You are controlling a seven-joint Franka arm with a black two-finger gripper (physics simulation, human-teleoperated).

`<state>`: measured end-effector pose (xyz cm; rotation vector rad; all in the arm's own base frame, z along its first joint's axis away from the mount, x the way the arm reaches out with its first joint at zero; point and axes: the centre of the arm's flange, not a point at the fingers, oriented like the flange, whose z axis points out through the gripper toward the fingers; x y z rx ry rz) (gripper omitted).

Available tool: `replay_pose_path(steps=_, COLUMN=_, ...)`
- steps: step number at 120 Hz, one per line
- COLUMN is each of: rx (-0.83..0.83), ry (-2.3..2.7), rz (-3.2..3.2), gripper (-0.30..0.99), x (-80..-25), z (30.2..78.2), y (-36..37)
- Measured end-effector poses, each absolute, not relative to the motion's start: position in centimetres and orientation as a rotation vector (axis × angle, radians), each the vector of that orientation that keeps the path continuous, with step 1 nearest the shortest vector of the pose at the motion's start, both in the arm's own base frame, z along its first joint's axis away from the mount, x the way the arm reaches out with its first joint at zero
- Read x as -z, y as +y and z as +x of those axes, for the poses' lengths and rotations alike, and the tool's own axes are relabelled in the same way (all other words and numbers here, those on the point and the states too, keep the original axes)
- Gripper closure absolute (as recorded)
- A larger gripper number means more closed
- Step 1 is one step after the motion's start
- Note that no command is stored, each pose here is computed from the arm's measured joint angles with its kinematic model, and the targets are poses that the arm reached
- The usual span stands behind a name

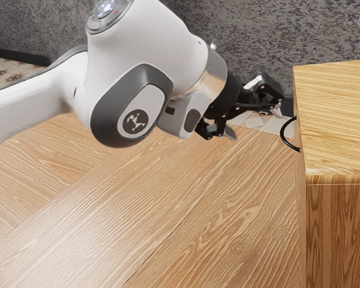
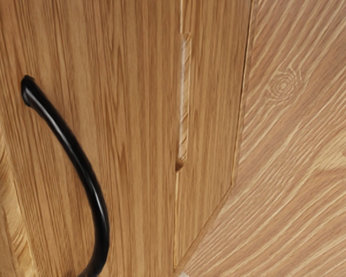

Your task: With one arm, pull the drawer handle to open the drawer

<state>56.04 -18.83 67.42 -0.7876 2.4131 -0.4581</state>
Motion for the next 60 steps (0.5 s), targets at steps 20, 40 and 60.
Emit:
replay_pose_path(steps=20, rx=0.484, ry=2.433, rz=-0.782, gripper=0.02, x=-65.4, z=57.0, y=-20.1)
replay_pose_path(steps=40, rx=0.491, ry=2.443, rz=-0.796, gripper=-0.07, x=-63.9, z=57.6, y=-20.2)
replay_pose_path(steps=60, rx=0.478, ry=2.442, rz=-0.822, gripper=-0.01, x=-63.2, z=57.7, y=-19.4)
